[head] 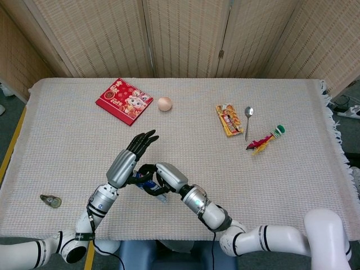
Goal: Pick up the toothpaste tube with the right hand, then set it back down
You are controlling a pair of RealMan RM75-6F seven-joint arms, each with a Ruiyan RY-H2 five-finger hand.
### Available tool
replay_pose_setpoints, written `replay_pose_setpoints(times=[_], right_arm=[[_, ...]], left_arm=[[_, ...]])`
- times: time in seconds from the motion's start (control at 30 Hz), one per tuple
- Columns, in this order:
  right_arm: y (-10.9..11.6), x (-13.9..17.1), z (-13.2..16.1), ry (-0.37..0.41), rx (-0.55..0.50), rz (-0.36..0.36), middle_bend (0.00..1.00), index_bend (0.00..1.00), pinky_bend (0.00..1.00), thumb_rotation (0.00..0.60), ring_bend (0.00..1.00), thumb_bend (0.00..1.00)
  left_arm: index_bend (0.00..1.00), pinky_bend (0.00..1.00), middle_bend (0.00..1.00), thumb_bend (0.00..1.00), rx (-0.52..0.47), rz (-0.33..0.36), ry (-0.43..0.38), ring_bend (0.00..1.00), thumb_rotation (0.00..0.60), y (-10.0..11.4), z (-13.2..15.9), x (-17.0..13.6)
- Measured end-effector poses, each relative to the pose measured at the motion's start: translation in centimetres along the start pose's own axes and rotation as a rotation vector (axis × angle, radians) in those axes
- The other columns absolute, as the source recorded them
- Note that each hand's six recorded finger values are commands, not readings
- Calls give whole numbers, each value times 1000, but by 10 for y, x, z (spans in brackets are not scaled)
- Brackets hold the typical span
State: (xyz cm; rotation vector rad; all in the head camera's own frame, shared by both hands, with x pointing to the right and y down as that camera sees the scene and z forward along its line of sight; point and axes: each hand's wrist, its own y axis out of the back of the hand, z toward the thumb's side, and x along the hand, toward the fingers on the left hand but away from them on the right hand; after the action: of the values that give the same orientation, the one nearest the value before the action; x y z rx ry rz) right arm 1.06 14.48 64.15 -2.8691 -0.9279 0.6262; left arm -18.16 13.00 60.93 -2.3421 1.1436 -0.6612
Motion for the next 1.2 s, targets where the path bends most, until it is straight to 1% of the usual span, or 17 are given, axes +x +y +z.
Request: replay_pose_setpoints(times=[0.1,0.2,0.3,0.5,0.63,0.67,0.77,0.8,0.83,0.87,0.9,0.97,1.0,1.03,1.07,1.1,1.2], right_arm=[[2,3,-5,-12,45,12,680,808,702,600,802,920],[7,7,-12,-32,117,32,680,808,702,600,817,920],[15,12,-21,-62,216,56,680,808,702,600,816,920],[32,22,-44,-135,478,99,663,806,683,600,785,919],[44,32,-64,-217,632,137,624,757,639,600,755,919],[46,34,-68,-232,660,145,611,733,625,600,747,919],[47,39,-78,-263,747,173,500,590,542,600,627,919],[47,40,-81,-274,768,182,437,496,489,600,561,919],[47,42,-85,-290,795,194,359,376,424,600,486,918],[47,44,-88,-303,812,204,303,291,378,600,433,909],[47,46,-91,-316,823,211,223,170,311,600,358,883],[47,50,-94,-343,833,224,117,44,227,600,262,810],[47,52,-95,-352,833,226,72,12,191,600,217,767],[48,54,-95,-357,832,223,49,3,173,600,192,748],[51,56,-93,-362,827,215,14,0,137,600,141,714],[53,58,-92,-365,823,206,2,0,118,600,112,709],[64,67,-89,-371,804,162,0,0,103,600,84,706]], left_arm=[[0,0,11,129,6,3,7,0,0,4,-3,-1],[0,0,11,129,21,9,16,0,0,11,-7,-2],[0,0,11,129,39,12,28,0,0,18,-13,-3],[0,0,11,129,91,-5,68,0,0,23,-29,-10],[0,0,11,129,123,-12,87,0,0,24,-37,-14],[0,0,11,129,135,-12,93,0,0,25,-39,-15],[0,0,11,129,151,-15,110,0,0,26,-45,-18],[0,0,11,129,157,-16,114,0,0,26,-46,-18],[0,0,11,129,164,-17,117,0,0,27,-47,-19],[0,0,11,129,177,-19,122,0,0,28,-49,-20],[0,0,11,129,187,-20,127,0,0,29,-50,-20],[0,0,11,129,208,-23,140,0,0,31,-54,-22],[0,0,11,129,214,-23,146,0,0,32,-56,-23],[0,0,11,129,222,-23,150,0,0,33,-57,-23],[0,0,11,129,239,-23,158,0,0,34,-60,-24],[0,0,11,129,255,-22,166,0,0,36,-62,-25],[0,0,11,129,311,-18,210,0,0,43,-73,-29]])
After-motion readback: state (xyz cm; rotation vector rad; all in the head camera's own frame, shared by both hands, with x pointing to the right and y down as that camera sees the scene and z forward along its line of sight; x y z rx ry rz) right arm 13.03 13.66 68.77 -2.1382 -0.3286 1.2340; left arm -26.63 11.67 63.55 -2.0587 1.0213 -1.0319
